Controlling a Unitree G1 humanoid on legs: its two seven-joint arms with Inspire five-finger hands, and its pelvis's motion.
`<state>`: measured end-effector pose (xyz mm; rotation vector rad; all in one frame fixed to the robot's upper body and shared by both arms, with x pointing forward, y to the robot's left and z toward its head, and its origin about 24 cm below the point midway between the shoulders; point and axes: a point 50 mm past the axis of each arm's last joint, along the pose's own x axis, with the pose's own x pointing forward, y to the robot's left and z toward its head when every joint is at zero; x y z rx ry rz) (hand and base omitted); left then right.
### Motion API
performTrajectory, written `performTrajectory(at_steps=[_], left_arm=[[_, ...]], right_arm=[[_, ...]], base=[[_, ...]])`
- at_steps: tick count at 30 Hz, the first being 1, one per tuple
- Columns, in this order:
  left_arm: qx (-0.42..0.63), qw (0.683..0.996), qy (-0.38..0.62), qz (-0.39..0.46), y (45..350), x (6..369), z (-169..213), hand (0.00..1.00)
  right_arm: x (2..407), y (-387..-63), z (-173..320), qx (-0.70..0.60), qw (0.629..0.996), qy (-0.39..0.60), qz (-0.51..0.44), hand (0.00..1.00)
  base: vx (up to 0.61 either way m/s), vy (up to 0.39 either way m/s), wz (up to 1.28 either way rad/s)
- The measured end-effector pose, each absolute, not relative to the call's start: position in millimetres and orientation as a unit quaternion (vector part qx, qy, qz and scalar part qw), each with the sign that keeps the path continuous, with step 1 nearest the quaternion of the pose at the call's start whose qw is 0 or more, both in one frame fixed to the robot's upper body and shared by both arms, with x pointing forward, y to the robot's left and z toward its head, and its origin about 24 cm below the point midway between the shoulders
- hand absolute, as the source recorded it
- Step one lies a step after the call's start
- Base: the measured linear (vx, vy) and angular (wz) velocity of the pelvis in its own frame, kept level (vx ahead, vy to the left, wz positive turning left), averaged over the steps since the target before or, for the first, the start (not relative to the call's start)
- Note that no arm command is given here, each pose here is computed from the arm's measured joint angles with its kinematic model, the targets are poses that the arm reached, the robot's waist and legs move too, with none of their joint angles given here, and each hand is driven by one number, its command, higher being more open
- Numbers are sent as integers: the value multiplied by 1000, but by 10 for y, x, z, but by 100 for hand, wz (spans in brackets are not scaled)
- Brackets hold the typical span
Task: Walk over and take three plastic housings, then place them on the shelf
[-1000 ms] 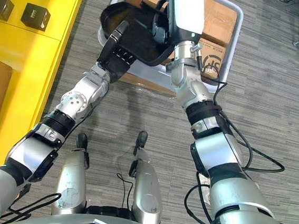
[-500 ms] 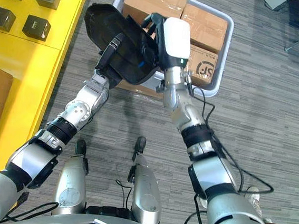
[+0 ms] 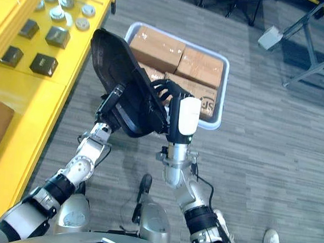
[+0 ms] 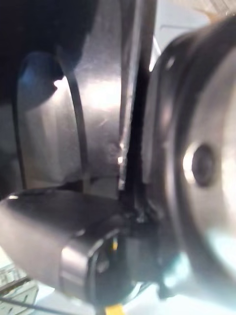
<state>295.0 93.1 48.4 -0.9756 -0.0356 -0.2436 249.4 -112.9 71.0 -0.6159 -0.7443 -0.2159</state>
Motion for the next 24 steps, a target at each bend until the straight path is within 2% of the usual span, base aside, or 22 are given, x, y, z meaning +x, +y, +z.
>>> performTrajectory(at_steps=[5,11,18,21,24], left_arm=[[-355,923,-115,-92,923,2799,825,0],[-219,959,-176,-36,951,2616,1056,0],[-52,977,-200,48,1190,2376,1053,0],[13,976,-211,60,1236,2318,1028,0],[45,971,-219,87,1363,2292,1036,0]], right_arm=[[2344,-1140,580,-254,908,-317,-102,100],[2252,-1178,551,-157,945,-259,-125,100],[2168,-1245,477,-20,986,-150,-68,100],[2125,-1239,326,63,994,-77,-44,100],[2014,-1277,213,92,994,-45,-44,100]], base=[[63,48,10],[11,20,2],[-24,11,0],[-9,13,-4],[-14,21,-16]])
